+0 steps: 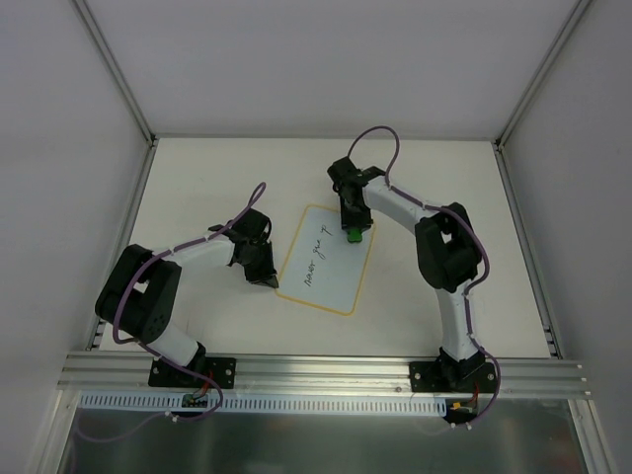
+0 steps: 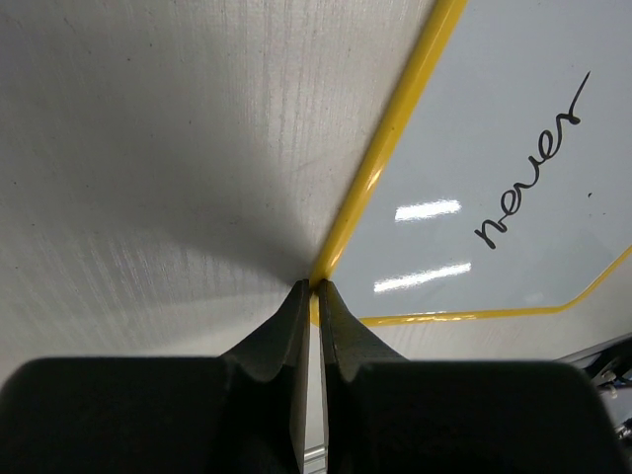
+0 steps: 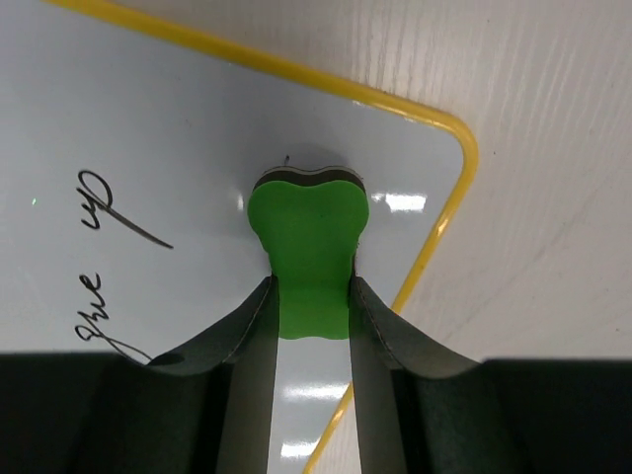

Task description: Erase the whiteboard

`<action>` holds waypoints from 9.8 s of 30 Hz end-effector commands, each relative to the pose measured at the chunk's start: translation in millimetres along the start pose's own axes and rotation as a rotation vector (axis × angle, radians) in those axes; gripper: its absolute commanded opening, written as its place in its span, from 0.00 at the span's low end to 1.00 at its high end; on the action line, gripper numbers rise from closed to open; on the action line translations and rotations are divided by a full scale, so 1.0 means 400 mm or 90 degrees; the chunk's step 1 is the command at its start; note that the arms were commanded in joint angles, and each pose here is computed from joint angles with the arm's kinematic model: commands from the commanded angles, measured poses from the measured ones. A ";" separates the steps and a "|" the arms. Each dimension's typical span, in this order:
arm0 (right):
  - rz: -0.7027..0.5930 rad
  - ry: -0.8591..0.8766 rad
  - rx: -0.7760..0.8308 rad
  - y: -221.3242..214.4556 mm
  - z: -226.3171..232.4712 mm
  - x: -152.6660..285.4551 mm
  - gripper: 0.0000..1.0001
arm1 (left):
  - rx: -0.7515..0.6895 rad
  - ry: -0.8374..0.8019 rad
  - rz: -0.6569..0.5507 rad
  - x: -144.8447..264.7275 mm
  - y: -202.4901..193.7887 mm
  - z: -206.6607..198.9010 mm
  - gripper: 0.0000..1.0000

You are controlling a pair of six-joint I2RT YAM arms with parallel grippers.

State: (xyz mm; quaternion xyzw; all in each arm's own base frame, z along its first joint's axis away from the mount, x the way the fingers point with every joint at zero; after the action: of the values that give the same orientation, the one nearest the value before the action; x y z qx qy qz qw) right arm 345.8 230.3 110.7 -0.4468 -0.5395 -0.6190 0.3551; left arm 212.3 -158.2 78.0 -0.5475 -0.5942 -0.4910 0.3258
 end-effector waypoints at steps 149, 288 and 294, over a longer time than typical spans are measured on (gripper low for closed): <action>0.175 0.007 0.291 -0.468 0.027 0.062 0.00 | 0.031 0.047 0.030 -0.055 0.052 -0.023 0.00; -0.219 -0.078 -0.364 0.110 -0.680 0.294 0.99 | -0.055 0.032 -0.221 0.156 0.204 -0.120 0.97; -0.404 -0.065 -0.297 0.141 -0.708 0.546 0.99 | -0.136 0.132 -0.344 0.336 0.276 -0.097 0.99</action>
State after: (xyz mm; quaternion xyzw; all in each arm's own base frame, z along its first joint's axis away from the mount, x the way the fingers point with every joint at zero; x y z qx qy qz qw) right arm 295.1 -38.5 278.9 -0.4000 -0.4535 -0.7952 0.0457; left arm 285.0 -184.6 198.9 -0.4056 -0.6539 -0.6060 0.2018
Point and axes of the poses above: each gripper's point midway between its finger pads, its own x axis back along the fingers, its own z axis along the line the jaws close on, y = z × x, the point moved 7 cm from there along x, back along the fingers, and after that the axes turned 14 degrees about -x, right-handed, at the moved point
